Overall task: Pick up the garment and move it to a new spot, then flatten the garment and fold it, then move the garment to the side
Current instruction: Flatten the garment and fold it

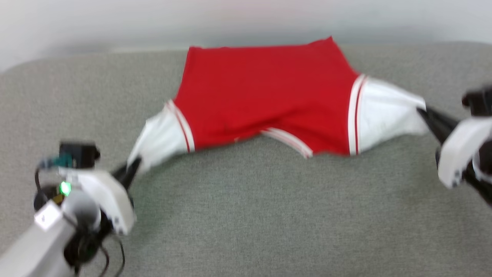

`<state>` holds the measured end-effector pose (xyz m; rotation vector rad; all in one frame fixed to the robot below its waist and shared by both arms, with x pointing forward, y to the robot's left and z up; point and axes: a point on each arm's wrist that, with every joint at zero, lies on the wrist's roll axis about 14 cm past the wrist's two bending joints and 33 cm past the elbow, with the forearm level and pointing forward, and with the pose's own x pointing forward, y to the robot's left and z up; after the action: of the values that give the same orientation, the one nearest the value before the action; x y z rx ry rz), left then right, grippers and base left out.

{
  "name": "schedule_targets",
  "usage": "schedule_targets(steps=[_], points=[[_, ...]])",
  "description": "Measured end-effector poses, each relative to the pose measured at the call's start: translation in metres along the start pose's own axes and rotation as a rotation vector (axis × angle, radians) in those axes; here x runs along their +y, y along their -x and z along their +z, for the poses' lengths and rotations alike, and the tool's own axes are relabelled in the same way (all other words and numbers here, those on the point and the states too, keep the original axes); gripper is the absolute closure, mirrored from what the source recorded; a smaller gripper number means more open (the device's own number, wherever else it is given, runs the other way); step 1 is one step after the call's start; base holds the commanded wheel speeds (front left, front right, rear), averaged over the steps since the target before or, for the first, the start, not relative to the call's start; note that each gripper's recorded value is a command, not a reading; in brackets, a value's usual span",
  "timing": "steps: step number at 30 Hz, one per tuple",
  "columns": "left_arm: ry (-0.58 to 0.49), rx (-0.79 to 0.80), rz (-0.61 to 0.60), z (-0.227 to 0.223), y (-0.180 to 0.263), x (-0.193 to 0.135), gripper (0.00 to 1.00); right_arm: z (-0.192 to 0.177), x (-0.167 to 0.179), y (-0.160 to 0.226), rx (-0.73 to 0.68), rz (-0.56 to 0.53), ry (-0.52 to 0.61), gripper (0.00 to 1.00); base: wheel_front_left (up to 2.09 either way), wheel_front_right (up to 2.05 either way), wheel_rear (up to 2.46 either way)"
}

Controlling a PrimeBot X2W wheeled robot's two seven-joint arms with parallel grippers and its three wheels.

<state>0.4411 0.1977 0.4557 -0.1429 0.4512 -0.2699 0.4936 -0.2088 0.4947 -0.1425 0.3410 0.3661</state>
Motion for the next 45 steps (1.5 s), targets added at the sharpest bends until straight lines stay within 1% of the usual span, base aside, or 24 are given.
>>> schedule_targets(steps=[4, 10, 15, 19, 22, 24, 27, 28, 29, 30, 32, 33, 39, 41, 43, 45], points=[[0.037, 0.041, 0.015, -0.028, 0.033, -0.007, 1.0, -0.029, 0.002, 0.038, 0.049, -0.01, -0.058, 1.0, 0.0, 0.0, 0.0], [0.088, 0.106, 0.053, -0.067, 0.077, -0.012, 1.0, -0.079, 0.015, 0.091, 0.147, -0.016, -0.15, 1.0, 0.0, 0.0, 0.0], [0.127, 0.182, 0.087, -0.102, 0.109, -0.014, 1.0, -0.123, 0.024, 0.135, 0.277, -0.026, -0.208, 1.0, 0.0, 0.0, 0.0], [0.17, 0.229, 0.103, -0.124, 0.127, -0.018, 1.0, -0.154, 0.031, 0.167, 0.389, -0.033, -0.252, 1.0, 0.0, 0.0, 0.0], [0.18, 0.247, 0.116, -0.132, 0.134, -0.018, 1.0, -0.17, 0.041, 0.182, 0.471, -0.02, -0.277, 1.0, 0.0, 0.0, 0.0], [0.184, 0.248, 0.119, -0.133, 0.134, -0.018, 1.0, -0.174, 0.047, 0.186, 0.505, -0.007, -0.284, 1.0, 0.0, 0.0, 0.0], [0.188, 0.246, 0.111, -0.132, 0.132, -0.022, 1.0, -0.163, 0.046, 0.18, 0.475, -0.014, -0.272, 1.0, 0.0, 0.0, 0.0], [0.184, 0.242, 0.107, -0.13, 0.131, -0.023, 1.0, -0.16, 0.045, 0.177, 0.468, -0.015, -0.264, 0.75, 0.0, 0.0, 0.0], [0.181, 0.237, 0.103, -0.129, 0.129, -0.025, 1.0, -0.155, 0.045, 0.174, 0.458, -0.016, -0.253, 0.1, 0.0, 0.0, 0.0], [0.175, 0.237, 0.098, -0.128, 0.128, -0.026, 1.0, -0.151, 0.045, 0.171, 0.45, -0.014, -0.241, 0.0, 0.0, 0.0, 0.0], [0.164, 0.22, 0.09, -0.123, 0.124, -0.028, 1.0, -0.136, 0.041, 0.163, 0.411, -0.021, -0.215, 0.0, 0.0, 0.0, 0.0], [0.162, 0.212, 0.084, -0.12, 0.121, -0.03, 1.0, -0.123, 0.035, 0.157, 0.372, -0.03, -0.196, 0.0, 0.0, 0.0, 0.0], [0.136, 0.15, 0.072, -0.101, 0.106, -0.033, 1.0, -0.019, -0.004, 0.111, 0.104, -0.091, -0.042, 0.0, 0.0, 0.0, 0.0], [0.125, 0.126, 0.066, -0.094, 0.099, -0.033, 1.0, 0.02, -0.012, 0.094, 0.032, -0.093, -0.002, 0.0, 0.0, 0.0, 0.0], [0.12, 0.112, 0.063, -0.088, 0.091, -0.033, 1.0, 0.047, -0.014, 0.075, 0.008, -0.079, 0.027, 0.0, 0.0, 0.0, 0.0], [0.11, 0.099, 0.059, -0.083, 0.083, -0.031, 1.0, 0.057, -0.014, 0.054, 0.056, -0.059, 0.059, 0.0, 0.0, 0.0, 0.0]])
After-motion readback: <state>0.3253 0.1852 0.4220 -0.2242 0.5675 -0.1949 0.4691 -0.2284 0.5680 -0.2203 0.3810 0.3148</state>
